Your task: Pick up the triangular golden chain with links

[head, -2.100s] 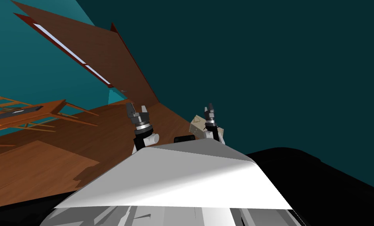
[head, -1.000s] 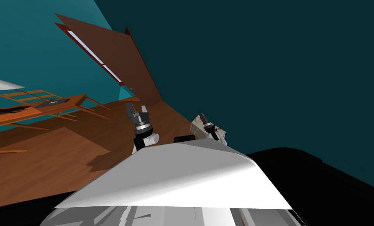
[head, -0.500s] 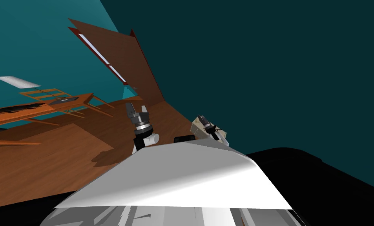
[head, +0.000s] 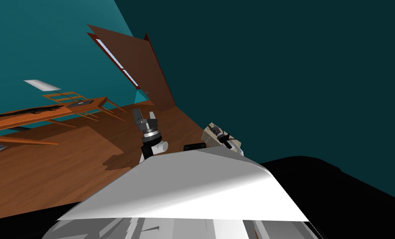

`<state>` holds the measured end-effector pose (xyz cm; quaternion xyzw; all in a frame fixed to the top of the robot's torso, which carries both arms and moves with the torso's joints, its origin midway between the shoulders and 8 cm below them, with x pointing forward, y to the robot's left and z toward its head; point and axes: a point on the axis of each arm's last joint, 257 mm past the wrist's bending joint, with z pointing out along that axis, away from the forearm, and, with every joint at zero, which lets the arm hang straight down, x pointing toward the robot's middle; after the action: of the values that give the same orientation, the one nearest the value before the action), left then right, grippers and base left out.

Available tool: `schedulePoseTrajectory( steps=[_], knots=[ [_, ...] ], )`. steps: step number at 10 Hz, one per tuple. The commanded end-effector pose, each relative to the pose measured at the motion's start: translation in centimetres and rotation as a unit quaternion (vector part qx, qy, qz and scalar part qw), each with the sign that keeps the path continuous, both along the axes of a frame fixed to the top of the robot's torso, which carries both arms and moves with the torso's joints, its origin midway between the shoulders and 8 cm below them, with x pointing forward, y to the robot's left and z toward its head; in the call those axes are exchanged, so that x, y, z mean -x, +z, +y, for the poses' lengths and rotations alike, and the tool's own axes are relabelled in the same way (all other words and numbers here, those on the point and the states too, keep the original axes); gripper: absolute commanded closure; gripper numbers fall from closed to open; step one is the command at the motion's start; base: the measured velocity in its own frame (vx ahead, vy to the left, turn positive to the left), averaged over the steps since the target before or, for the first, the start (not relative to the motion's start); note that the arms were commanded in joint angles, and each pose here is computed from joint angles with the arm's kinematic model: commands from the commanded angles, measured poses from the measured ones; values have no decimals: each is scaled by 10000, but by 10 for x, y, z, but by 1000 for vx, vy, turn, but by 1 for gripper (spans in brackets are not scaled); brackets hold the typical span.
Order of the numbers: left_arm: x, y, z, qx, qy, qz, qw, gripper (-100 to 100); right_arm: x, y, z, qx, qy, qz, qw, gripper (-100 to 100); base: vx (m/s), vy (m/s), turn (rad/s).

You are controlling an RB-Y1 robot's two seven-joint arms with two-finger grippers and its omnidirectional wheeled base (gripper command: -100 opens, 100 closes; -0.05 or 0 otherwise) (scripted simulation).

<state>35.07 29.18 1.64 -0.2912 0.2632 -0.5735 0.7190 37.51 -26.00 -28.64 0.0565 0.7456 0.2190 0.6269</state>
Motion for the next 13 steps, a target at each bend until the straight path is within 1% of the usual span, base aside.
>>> schedulePoseTrajectory(
  steps=[1,2,3,4,5,6,7,8,9,10,11,12,13],
  knots=[
    [0,0,0,0,0,0,10000,0,3,-10,-2,273,51,90,9996,-100,9,-8,63],
    [0,0,0,0,0,0,10000,0,9,-32,-10,760,165,274,9966,-100,15,-4,132],
    [0,0,0,0,0,0,10000,0,14,-47,-15,1149,293,406,9921,-100,25,-4,175],
    [0,0,0,0,0,0,10000,0,16,-53,-19,1281,299,443,9903,-100,23,-8,68],
    [0,0,0,0,1,0,10000,0,22,-70,-27,1693,436,595,9828,-100,20,-5,122],
    [0,0,0,0,0,0,10000,0,24,-73,-29,1776,441,610,9812,-100,18,-4,70],
    [0,0,0,0,1,0,10000,0,32,-91,-40,2208,585,770,9705,-100,24,-1,117],
    [0,0,0,0,0,0,10000,0,32,-92,-40,2257,593,771,9693,-100,22,-3,84],
    [0,0,0,0,1,0,10000,0,42,-111,-52,2699,749,933,9554,-100,24,3,151],
    [0,0,0,0,0,0,10000,0,42,-111,-52,2719,755,926,9549,-100,23,-4,70],
    [0,0,0,0,1,1,10000,0,52,-129,-65,3149,921,1081,9384,-100,31,1,126],
    [0,0,0,0,0,0,10000,0,52,-129,-65,3159,924,1077,9381,-100,27,-7,67],
    [0,0,0,0,1,1,10000,0,64,-146,-78,3572,1099,1222,9195,-100,30,-9,135]
  ],
)
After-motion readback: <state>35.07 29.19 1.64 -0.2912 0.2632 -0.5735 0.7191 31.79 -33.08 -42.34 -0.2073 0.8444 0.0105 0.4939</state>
